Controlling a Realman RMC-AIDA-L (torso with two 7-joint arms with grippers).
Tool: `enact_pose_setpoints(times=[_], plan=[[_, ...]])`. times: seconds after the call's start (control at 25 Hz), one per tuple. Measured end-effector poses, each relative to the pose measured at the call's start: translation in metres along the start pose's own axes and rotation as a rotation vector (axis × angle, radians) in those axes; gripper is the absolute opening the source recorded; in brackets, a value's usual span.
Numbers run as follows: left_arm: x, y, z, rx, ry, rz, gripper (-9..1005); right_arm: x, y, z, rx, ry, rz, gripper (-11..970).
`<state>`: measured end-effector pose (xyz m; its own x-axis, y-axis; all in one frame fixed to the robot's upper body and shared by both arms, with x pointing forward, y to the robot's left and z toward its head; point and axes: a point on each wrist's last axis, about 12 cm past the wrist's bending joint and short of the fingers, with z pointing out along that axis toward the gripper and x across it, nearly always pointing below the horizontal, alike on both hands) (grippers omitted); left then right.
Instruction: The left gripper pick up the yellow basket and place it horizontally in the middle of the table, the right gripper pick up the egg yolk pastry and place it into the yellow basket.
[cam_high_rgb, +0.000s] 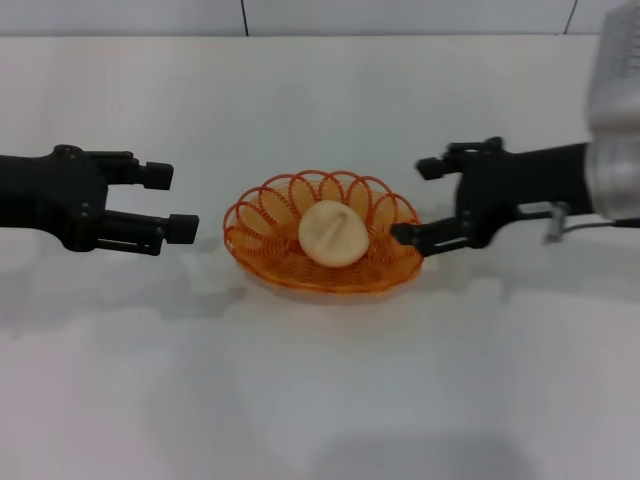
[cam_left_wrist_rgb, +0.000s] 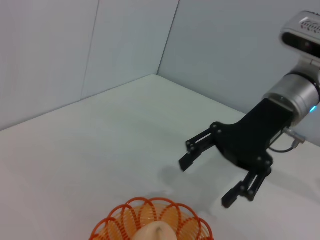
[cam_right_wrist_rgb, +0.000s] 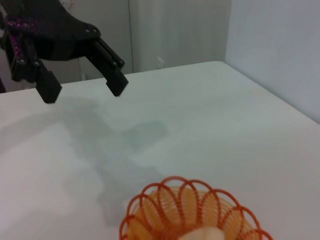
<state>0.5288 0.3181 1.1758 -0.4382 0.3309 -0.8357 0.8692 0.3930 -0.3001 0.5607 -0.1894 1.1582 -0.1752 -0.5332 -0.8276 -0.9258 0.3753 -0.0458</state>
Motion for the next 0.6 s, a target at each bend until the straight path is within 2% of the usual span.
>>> enact_pose_setpoints(times=[0.36,0.6], plan=[[0.004,-0.001,-0.002,0.003,0.011,0.021,865,0.027,0.001,-0.036,-0.025,-0.034,0.06,859],[0.008,-0.001,-0.005,-0.002,0.022,0.022,863,0.04,0.005,-0.046,-0.075,-0.028,0.084,859]])
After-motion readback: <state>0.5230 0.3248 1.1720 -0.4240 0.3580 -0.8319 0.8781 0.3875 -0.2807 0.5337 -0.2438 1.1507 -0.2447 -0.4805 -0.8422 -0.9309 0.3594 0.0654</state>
